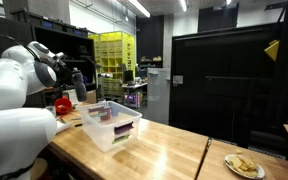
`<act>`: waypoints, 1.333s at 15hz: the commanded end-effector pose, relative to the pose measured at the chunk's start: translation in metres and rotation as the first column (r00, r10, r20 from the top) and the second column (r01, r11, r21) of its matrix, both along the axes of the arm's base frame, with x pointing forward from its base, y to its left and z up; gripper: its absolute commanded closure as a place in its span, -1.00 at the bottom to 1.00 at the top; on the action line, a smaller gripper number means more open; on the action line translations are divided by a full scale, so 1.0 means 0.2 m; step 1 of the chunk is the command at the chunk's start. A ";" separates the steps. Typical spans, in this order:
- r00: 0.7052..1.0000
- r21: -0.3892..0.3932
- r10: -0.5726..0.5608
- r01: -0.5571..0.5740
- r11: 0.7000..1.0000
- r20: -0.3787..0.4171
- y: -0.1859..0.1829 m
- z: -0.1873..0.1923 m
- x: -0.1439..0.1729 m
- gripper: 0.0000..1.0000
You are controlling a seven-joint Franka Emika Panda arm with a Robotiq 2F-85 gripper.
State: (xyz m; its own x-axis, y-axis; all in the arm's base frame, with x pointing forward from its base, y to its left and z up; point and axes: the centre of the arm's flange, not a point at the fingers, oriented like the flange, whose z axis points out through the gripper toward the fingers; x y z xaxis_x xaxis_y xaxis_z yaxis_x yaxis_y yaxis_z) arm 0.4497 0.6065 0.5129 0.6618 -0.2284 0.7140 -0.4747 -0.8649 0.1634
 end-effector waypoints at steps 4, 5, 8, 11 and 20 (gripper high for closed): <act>0.996 0.017 -0.063 0.062 0.998 0.068 -0.06 0.35 0.05 -0.05; 0.995 0.022 -0.073 0.072 0.997 0.070 -0.08 0.37 0.05 -0.05; 0.993 0.041 -0.099 0.097 0.994 0.068 -0.17 0.44 0.10 -0.05; 0.990 0.063 -0.123 0.119 0.991 0.065 -0.25 0.49 0.17 -0.05; 0.978 0.091 -0.203 0.198 0.976 0.050 -0.52 0.54 0.40 -0.05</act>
State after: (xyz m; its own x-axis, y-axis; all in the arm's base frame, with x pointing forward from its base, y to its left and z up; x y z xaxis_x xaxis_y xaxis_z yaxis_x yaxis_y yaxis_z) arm 0.5192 0.5085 0.5914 0.5591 -0.3847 0.7344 -0.6367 -0.7667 0.0831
